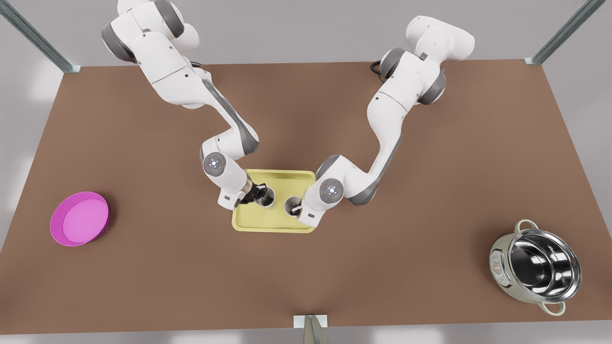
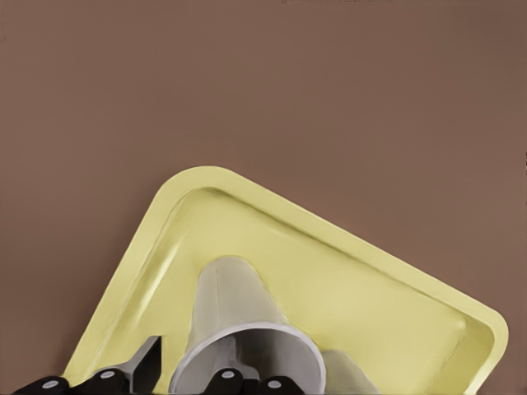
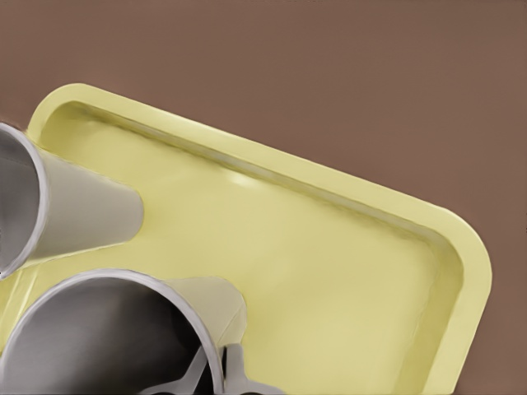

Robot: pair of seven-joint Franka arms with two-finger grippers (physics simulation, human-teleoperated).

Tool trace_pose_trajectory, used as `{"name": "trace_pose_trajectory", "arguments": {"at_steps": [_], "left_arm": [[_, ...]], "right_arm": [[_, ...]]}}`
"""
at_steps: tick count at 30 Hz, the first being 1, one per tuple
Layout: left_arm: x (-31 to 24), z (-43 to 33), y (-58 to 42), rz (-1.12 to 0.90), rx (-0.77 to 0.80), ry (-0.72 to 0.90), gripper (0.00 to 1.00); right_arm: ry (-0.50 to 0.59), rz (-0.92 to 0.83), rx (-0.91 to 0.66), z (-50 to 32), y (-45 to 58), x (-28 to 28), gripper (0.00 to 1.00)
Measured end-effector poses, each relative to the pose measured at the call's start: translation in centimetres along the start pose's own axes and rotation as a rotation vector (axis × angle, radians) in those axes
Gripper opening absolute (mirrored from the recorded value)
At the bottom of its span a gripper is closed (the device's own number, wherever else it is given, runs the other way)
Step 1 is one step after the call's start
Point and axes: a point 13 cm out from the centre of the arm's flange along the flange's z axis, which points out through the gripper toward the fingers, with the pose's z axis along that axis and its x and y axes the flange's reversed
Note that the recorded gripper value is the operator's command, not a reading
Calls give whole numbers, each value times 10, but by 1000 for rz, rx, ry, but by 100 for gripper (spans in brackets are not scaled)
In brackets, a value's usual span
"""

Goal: Use both arms to respectively pick up the white IKEA cups from the middle-left and middle-right positions, then place the white IKEA cups onto the middle-middle tray, ensuring that the cups remain upright and do not tip over

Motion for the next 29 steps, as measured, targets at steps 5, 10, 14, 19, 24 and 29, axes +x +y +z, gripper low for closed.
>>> {"name": "trace_pose_trajectory", "arguments": {"at_steps": [5,10,14,19,24,29], "left_arm": [[-5,-25,0,-59,10,-7,100],[-37,-160,29,-140,10,-64,100],[-120,-347,167,-261,-62,-183,100],[-96,-424,299,-155,-307,-227,100],[-70,-452,323,24,-362,-199,100],[-79,-434,340,141,-396,-105,100]], "right_arm": [[-38,87,-2,-1,-1,-9,100],[-86,165,-4,-23,-10,-25,100],[-130,306,18,-105,-101,-54,100],[-90,417,212,-174,-329,-30,100],[-170,333,297,-389,-302,-35,100],[18,331,282,-402,-271,10,100]]}}
